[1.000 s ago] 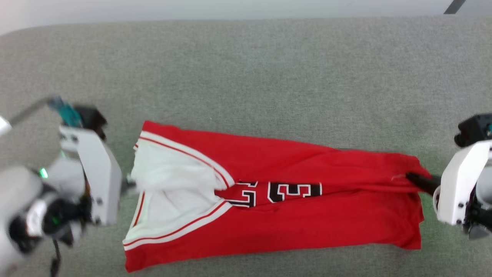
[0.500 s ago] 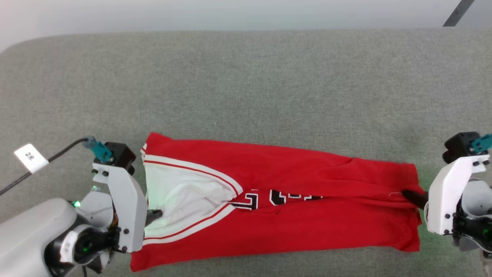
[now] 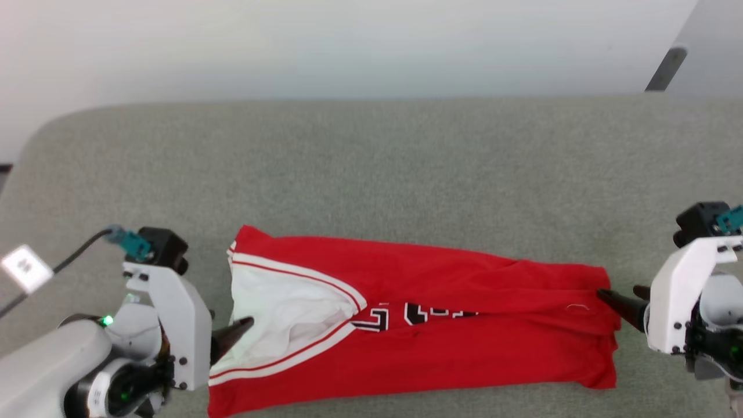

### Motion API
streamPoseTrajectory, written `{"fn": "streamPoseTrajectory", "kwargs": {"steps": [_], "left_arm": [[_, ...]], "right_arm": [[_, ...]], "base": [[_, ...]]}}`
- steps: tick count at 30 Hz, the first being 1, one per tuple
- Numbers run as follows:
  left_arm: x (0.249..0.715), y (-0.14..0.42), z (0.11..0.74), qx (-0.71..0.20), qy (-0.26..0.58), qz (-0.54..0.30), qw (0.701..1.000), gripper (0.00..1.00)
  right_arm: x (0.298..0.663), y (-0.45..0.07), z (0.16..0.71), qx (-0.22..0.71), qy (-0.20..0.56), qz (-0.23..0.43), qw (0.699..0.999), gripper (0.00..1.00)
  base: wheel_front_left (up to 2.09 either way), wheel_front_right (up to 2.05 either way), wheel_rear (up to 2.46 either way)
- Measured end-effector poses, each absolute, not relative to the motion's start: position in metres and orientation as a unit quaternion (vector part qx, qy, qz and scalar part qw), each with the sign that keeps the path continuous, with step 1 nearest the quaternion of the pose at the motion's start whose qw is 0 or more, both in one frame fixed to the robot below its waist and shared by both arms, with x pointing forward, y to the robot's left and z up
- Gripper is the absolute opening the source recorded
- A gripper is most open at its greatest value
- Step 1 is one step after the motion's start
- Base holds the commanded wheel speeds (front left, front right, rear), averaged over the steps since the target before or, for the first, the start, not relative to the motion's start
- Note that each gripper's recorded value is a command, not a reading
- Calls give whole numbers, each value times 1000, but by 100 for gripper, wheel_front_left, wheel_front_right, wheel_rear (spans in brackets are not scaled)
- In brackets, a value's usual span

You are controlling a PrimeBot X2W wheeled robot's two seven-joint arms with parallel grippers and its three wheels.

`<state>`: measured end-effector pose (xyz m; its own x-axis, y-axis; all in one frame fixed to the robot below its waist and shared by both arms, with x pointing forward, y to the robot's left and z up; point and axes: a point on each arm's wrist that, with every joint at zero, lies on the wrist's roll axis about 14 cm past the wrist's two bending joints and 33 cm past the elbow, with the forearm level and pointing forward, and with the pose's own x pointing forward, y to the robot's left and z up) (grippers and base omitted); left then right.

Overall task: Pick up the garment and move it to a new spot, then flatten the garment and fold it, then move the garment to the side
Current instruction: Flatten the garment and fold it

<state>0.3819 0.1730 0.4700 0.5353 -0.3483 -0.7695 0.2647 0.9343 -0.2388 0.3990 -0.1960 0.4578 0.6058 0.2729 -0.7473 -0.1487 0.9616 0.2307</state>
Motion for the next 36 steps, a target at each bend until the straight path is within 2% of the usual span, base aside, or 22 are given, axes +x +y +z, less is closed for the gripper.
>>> {"fn": "streamPoseTrajectory", "kwargs": {"steps": [6, 12, 18, 26, 36], "left_arm": [[386, 178, 496, -50, 327, -171, 928, 100], [381, 184, 517, -58, 199, -158, 966, 100], [370, 197, 523, -56, 122, -131, 982, 100], [365, 216, 545, -57, 36, -89, 994, 100], [339, 241, 535, -82, -1, -37, 996, 100]], "right_arm": [[385, -202, 477, 110, 382, 102, 912, 100], [367, -216, 487, 147, 347, 74, 923, 100], [360, -223, 496, 167, 317, 59, 932, 100], [358, -224, 489, 180, 326, 48, 927, 100], [369, -216, 465, 176, 377, 45, 908, 100]], "base": [[0, 0, 0], [0, 0, 0], [0, 0, 0], [0, 0, 0], [0, 0, 0]]}}
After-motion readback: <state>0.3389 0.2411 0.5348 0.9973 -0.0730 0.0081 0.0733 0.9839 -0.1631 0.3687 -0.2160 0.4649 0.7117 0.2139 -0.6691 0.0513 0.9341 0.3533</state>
